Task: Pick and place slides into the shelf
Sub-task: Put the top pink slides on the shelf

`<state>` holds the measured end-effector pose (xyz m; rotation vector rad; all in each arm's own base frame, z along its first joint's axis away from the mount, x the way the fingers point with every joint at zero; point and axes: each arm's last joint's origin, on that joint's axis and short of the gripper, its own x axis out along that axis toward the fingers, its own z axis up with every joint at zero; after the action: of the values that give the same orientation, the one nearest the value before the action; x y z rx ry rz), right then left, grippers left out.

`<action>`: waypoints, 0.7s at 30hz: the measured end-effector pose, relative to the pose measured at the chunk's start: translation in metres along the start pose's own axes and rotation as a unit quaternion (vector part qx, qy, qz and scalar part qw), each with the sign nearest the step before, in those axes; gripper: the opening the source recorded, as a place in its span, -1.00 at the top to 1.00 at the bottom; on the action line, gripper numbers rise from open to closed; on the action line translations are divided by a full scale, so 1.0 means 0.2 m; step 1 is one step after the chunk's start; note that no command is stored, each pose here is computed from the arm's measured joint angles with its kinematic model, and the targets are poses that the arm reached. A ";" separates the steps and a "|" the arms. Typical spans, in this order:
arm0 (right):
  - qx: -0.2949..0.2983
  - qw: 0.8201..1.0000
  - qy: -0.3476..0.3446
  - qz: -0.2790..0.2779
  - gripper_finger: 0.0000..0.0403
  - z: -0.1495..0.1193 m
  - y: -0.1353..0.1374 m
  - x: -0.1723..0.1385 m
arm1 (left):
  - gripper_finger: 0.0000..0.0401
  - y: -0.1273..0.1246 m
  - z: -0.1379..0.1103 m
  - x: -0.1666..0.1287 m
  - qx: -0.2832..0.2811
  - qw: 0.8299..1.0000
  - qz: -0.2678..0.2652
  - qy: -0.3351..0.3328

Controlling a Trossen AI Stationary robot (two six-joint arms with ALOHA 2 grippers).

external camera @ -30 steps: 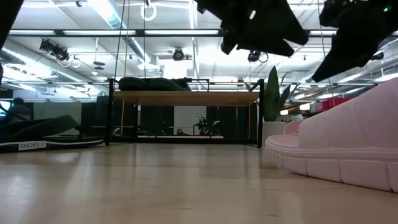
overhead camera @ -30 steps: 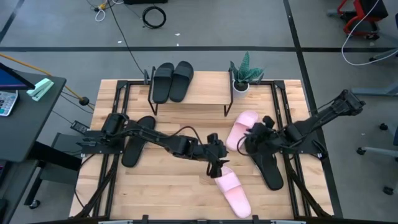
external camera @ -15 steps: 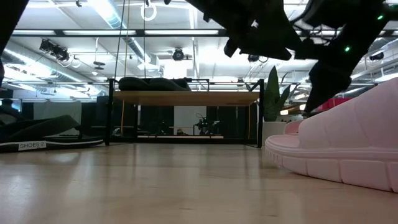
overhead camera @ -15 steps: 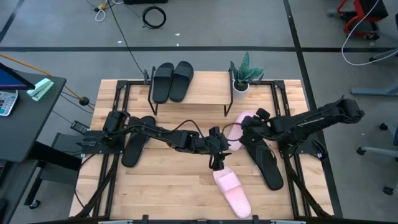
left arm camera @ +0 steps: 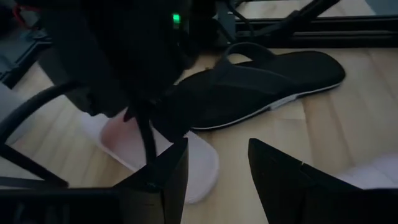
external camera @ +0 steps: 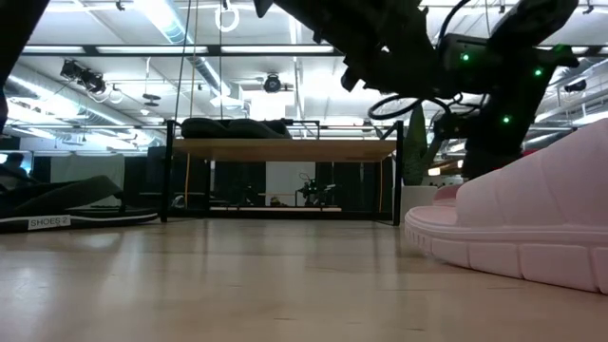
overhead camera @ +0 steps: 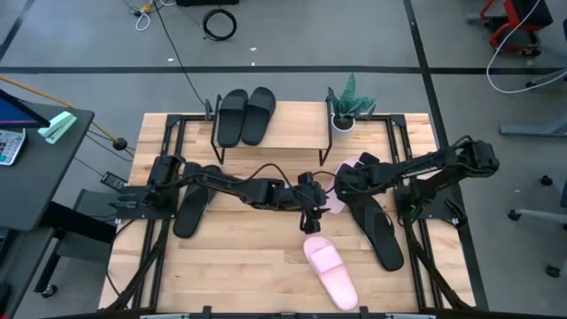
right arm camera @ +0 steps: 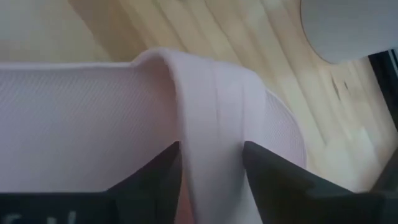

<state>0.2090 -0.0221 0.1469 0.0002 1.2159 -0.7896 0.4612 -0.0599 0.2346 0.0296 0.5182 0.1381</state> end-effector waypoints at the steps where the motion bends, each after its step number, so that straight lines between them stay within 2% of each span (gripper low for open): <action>1: 0.002 1.000 -0.002 0.001 0.17 0.00 0.00 0.00 | 0.14 0.01 0.00 0.00 -0.001 1.000 0.002 0.000; 5: 0.016 1.000 -0.009 0.005 0.41 0.01 0.00 -0.01 | 0.14 0.03 -0.01 0.01 -0.001 1.000 0.007 0.011; 11: 0.081 0.996 -0.016 0.029 0.91 0.01 -0.01 -0.05 | 0.14 0.05 -0.01 0.01 0.007 1.000 0.011 0.017; 17: 0.106 0.991 -0.044 0.066 0.94 -0.01 0.02 -0.14 | 0.14 0.06 -0.01 0.01 0.035 0.999 0.011 0.019; 21: 0.133 0.981 -0.082 0.119 0.95 -0.05 0.04 -0.26 | 0.14 0.04 0.01 -0.05 0.042 0.999 0.006 0.029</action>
<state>0.1985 0.0153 0.1835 0.2898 0.9272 -0.7212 0.4529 -0.0528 0.2416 0.1118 0.5818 0.1296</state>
